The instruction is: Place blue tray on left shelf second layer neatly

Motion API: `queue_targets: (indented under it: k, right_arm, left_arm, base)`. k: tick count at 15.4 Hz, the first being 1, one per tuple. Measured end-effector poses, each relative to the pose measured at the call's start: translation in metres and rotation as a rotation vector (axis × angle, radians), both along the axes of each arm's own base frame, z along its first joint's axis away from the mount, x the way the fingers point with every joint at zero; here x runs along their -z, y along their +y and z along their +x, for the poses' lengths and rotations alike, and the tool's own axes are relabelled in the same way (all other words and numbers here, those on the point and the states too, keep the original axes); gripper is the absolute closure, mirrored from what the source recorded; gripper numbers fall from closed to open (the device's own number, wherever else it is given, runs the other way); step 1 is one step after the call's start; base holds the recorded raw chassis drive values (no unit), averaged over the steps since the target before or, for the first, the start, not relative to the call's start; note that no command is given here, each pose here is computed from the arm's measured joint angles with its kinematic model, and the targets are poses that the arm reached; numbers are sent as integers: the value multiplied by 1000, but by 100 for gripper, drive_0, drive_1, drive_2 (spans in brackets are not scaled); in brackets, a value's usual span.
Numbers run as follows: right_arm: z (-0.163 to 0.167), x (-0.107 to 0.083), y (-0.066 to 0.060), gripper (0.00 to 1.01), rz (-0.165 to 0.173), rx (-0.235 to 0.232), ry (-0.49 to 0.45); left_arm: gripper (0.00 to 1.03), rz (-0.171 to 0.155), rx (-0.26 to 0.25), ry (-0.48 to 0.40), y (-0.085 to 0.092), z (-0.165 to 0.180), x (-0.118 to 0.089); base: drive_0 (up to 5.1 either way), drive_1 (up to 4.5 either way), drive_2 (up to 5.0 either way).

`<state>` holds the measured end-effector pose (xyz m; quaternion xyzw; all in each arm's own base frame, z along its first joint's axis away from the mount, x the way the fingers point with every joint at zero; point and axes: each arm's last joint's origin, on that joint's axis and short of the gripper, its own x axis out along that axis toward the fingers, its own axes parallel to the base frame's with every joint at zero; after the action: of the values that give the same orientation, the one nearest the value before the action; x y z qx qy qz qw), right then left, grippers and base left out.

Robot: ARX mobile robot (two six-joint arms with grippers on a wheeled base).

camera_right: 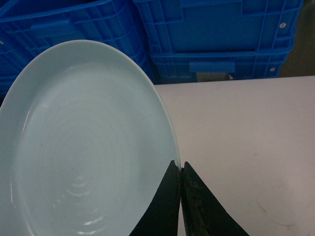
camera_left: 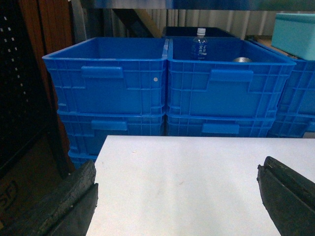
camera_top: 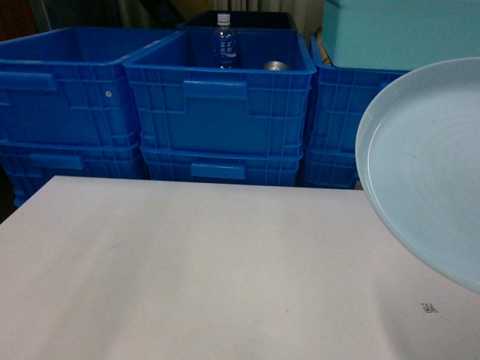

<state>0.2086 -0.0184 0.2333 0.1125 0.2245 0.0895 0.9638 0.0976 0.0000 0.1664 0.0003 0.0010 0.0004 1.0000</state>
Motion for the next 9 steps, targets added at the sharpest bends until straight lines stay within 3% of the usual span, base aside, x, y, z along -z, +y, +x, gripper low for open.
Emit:
queue_targets:
  k: [3, 5, 9]
  right_arm:
    - [-16, -3, 4, 99, -54, 74, -102]
    - [-28, 1, 5, 99, -68, 94, -127]
    - [-41, 14, -2, 99, -228, 99, -203]
  left_arm:
    - [5, 0, 0, 0, 0, 0, 0]
    - [5, 0, 0, 0, 0, 0, 0]
    - [5, 0, 0, 0, 0, 0, 0]
  base:
    - [0, 0, 0]
    - [0, 0, 0]
    - [0, 0, 0]
